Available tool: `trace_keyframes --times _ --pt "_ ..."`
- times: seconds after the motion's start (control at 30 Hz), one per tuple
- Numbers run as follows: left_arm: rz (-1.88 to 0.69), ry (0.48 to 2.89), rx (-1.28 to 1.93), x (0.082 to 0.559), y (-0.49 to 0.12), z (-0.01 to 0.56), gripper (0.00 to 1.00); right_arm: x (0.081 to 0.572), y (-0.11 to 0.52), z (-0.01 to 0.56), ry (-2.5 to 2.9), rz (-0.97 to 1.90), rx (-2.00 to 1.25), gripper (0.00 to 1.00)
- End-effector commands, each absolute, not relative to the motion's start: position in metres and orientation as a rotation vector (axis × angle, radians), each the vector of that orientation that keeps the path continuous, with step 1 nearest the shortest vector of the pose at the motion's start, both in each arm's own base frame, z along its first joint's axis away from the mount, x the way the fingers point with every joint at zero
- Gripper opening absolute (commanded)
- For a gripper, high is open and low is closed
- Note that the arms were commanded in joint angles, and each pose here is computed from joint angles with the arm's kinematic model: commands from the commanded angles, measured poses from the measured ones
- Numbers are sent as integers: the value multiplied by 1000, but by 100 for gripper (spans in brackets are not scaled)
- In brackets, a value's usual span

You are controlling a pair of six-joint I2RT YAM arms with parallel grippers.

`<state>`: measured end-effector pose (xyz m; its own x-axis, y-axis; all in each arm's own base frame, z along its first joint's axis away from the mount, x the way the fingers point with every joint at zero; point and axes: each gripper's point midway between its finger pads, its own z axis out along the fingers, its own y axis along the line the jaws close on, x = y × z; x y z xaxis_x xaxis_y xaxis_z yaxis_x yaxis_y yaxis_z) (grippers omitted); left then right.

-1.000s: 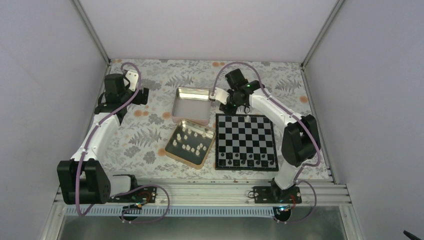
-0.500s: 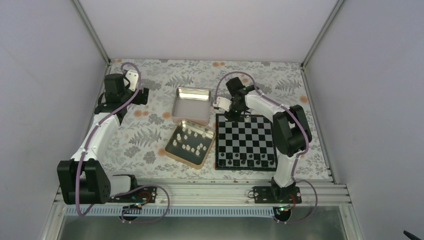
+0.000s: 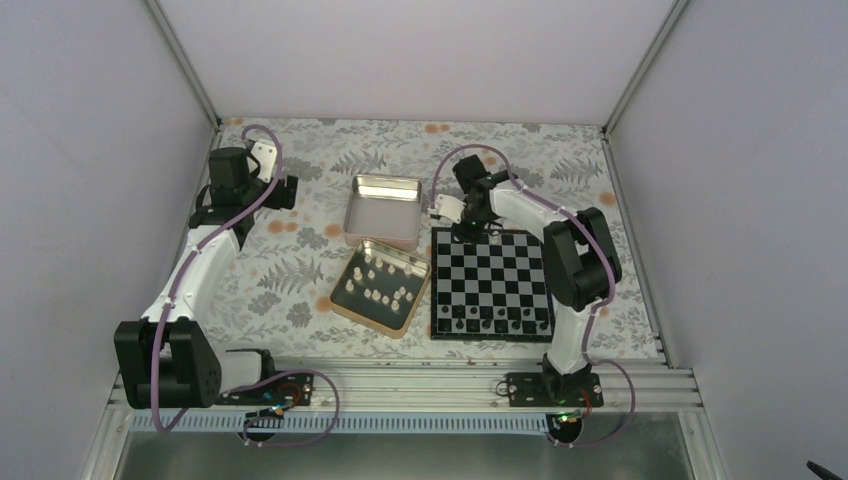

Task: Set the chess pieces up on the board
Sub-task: Place the chess piece on the chessboard, then pick up the chess piece from the storage box.

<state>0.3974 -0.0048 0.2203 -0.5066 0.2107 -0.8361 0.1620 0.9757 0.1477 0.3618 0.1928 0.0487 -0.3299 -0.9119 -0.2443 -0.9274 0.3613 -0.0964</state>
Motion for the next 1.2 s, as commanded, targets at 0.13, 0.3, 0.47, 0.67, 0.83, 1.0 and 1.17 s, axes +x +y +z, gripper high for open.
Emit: trace_keyframes --times 0.13,0.3,0.47,0.67,0.83,1.0,1.17 --pt "63 2100 266 399 -4 222 100 365 194 46 2377 127 -1634 6" --pt "61 2101 269 399 -4 222 100 365 196 49 2380 150 -1623 20" --pt "58 2098 274 399 -5 223 100 368 196 56 2371 152 -1601 35" --pt "60 2096 270 399 -4 224 100 373 202 96 2310 154 -1550 37" --pt "58 2101 272 400 -5 222 100 367 228 138 2219 181 -1565 38" --pt "61 2096 270 399 -4 223 100 327 288 147 2114 208 -1713 37" --pt "68 2096 266 399 -3 224 100 283 343 143 2023 286 -1866 36"
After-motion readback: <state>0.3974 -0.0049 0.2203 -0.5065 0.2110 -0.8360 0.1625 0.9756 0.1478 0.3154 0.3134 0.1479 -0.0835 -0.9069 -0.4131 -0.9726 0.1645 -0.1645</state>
